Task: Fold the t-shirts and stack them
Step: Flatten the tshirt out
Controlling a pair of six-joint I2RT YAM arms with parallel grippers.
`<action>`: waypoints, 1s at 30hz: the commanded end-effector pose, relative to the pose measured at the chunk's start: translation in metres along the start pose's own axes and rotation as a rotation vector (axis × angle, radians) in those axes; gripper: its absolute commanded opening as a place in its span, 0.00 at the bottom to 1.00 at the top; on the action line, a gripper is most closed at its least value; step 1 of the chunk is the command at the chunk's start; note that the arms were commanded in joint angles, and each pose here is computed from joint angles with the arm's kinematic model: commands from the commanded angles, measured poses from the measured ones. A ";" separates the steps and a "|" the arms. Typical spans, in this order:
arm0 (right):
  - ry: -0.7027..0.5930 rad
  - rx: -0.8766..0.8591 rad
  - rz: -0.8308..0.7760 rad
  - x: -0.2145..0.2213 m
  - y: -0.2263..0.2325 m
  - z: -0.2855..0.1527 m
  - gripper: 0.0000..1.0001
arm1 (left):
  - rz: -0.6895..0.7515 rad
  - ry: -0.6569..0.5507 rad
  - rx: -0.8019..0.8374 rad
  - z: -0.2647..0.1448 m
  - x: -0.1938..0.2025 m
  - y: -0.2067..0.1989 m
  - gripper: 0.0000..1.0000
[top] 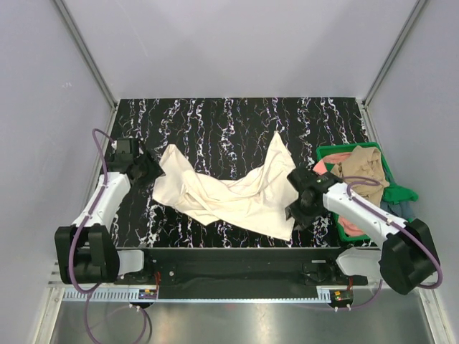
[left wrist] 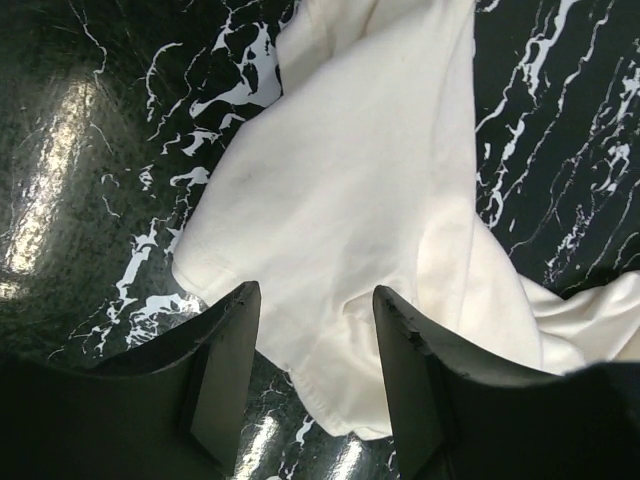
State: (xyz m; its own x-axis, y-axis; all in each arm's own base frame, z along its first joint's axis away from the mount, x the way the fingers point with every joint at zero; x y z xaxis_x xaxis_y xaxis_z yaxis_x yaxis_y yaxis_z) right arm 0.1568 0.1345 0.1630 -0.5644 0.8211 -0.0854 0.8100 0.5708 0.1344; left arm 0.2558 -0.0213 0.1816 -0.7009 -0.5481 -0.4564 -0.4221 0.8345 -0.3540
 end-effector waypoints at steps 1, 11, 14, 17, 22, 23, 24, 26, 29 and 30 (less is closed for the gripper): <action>0.067 -0.018 0.133 0.013 -0.002 0.008 0.48 | 0.012 -0.089 0.098 -0.013 -0.010 -0.009 0.54; 0.085 -0.035 0.126 0.036 -0.014 0.030 0.48 | -0.041 -0.079 0.010 -0.009 0.013 0.014 0.55; 0.013 -0.104 0.089 0.029 -0.002 0.019 0.48 | -0.100 -0.063 -0.005 -0.001 0.022 0.020 0.57; -0.010 -0.099 0.077 0.027 0.002 0.015 0.48 | -0.197 -0.022 0.009 0.009 0.026 0.027 0.57; 0.030 -0.061 0.154 0.032 -0.003 0.033 0.49 | -0.288 -0.043 0.021 0.018 0.030 0.037 0.60; 0.016 -0.078 0.158 0.031 -0.001 0.033 0.49 | -0.301 -0.050 0.010 0.021 0.030 0.038 0.61; -0.038 -0.116 0.155 0.026 0.004 0.031 0.49 | -0.309 -0.052 -0.003 0.023 0.030 0.041 0.62; -0.119 -0.181 0.135 0.017 0.016 0.019 0.50 | -0.322 -0.033 -0.036 0.032 0.032 0.044 0.62; -0.284 -0.306 0.083 -0.007 0.039 -0.002 0.52 | -0.344 -0.007 -0.067 0.042 0.036 0.049 0.62; -0.319 -0.312 0.103 -0.024 0.045 -0.003 0.52 | -0.355 -0.011 -0.070 0.043 0.036 0.049 0.62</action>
State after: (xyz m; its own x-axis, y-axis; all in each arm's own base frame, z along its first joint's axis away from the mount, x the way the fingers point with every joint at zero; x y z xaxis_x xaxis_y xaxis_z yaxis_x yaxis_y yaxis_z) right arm 0.1640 0.1527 0.1425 -0.4622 0.8682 -0.1806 0.8172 0.4961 0.2935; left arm 0.2259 -0.0057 0.1166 -0.5496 -0.7777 -0.3053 -0.6605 0.6282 -0.4112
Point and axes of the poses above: each gripper's point midway between its finger pads, its own z axis out along the fingers, its own y axis along the line the jaws close on, x = y × z, the point moved 9 cm from there along -z, back along the fingers, and after that the axes turned 2 degrees about z, right-handed, at the moved point
